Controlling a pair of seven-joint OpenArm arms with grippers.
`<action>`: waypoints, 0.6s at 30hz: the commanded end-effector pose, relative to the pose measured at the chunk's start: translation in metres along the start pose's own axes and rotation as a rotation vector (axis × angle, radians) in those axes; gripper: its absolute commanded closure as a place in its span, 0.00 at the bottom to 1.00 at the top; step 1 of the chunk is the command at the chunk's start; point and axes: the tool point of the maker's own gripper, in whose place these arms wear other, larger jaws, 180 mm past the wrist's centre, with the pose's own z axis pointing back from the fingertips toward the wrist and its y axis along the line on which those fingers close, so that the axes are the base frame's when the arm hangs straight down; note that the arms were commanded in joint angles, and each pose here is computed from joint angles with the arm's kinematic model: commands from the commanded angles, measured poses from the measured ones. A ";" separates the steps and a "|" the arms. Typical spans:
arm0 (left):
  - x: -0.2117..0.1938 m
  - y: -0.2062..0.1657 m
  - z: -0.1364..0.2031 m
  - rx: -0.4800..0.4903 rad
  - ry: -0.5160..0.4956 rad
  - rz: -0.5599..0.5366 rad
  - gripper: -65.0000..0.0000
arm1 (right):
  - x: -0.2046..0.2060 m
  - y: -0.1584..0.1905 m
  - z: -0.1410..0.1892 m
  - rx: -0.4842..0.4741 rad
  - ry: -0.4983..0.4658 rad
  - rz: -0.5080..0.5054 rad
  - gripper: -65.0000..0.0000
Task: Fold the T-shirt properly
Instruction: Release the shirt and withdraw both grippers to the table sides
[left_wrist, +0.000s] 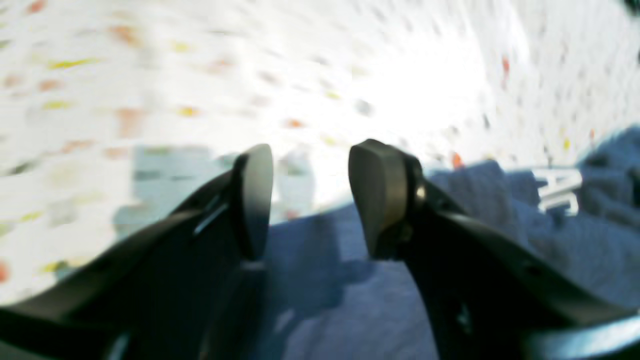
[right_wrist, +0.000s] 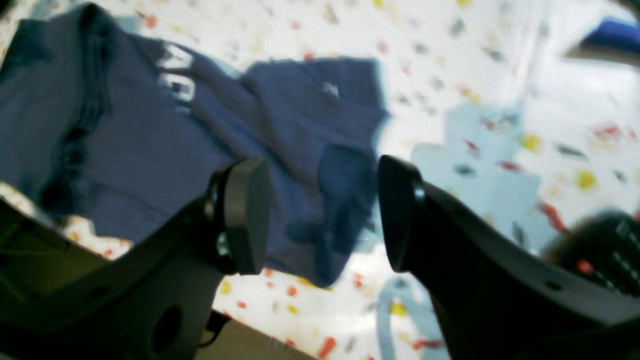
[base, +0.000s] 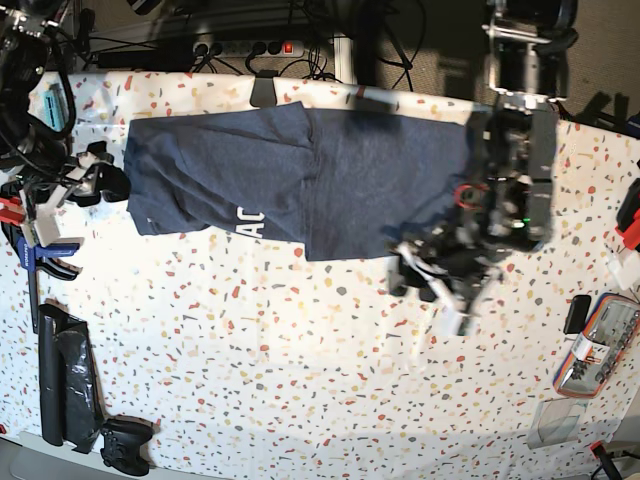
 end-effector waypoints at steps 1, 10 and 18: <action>0.016 0.007 0.010 -0.008 -0.051 -0.008 0.57 | 0.010 -0.007 0.006 -0.001 -0.026 0.010 0.48; -0.018 0.069 0.065 0.042 -0.040 0.060 0.57 | -0.033 -0.041 -0.003 0.033 0.102 -0.185 0.48; -0.056 0.078 0.084 0.059 0.002 0.048 0.57 | -0.042 -0.034 -0.023 0.126 0.087 -0.335 0.48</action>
